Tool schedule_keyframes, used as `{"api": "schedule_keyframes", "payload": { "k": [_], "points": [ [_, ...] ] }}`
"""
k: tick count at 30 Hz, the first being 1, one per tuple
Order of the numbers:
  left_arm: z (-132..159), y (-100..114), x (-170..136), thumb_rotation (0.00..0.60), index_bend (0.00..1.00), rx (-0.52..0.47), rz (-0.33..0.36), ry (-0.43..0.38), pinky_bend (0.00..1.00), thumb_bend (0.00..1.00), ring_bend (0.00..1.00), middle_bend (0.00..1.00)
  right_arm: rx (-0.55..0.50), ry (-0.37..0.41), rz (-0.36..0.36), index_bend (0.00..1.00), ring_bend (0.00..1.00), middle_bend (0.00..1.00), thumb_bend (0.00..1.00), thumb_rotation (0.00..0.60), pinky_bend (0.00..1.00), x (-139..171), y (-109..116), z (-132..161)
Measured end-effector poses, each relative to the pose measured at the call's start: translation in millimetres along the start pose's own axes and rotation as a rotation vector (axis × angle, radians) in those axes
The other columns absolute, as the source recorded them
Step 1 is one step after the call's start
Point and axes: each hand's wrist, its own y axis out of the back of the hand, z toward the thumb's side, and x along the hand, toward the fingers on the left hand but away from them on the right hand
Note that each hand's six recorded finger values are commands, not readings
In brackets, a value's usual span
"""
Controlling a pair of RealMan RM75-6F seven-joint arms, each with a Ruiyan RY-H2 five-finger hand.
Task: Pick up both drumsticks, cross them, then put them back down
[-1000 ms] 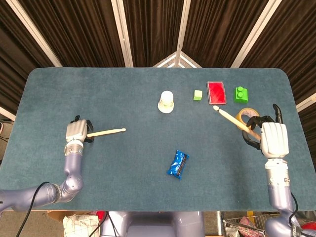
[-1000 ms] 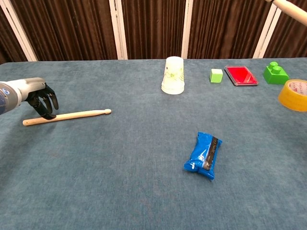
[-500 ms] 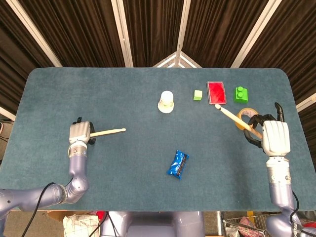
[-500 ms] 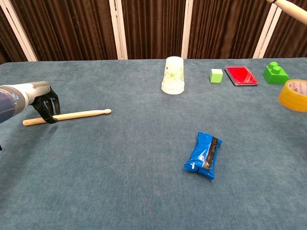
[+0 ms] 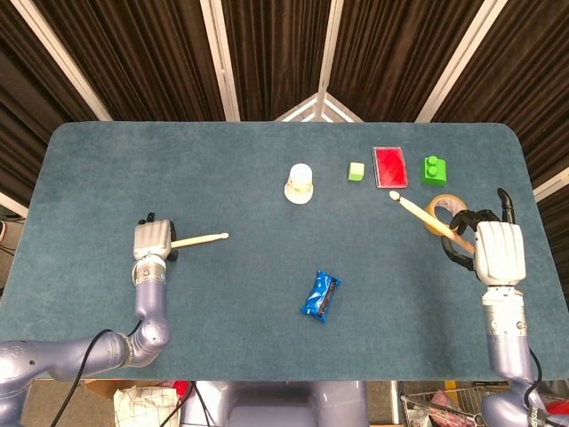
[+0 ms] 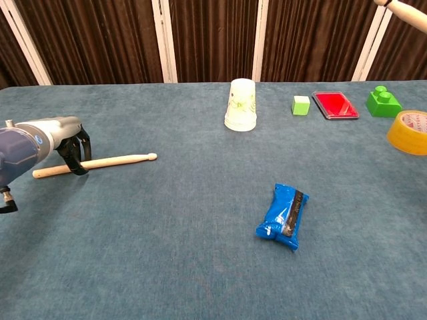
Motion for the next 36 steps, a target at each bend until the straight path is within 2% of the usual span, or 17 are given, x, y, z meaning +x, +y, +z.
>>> {"api": "schedule_keyframes", "payload": {
  "k": [18, 36],
  "points": [
    [4.3, -3.8, -4.0, 0.600, 0.53, 0.043, -0.008, 0.008, 0.16, 0.45, 0.09, 0.50, 0.010, -0.013, 0.002, 0.65, 0.47, 0.62, 0.41, 0.600, 0.06, 0.0, -1.7, -4.5],
    [0.2, -4.0, -4.2, 0.600, 0.54, 0.081, -0.006, 0.025, 0.15, 0.45, 0.10, 0.51, 0.021, -0.013, -0.003, 0.65, 0.47, 0.62, 0.41, 0.600, 0.06, -0.6, -2.2, -1.0]
  ]
}}
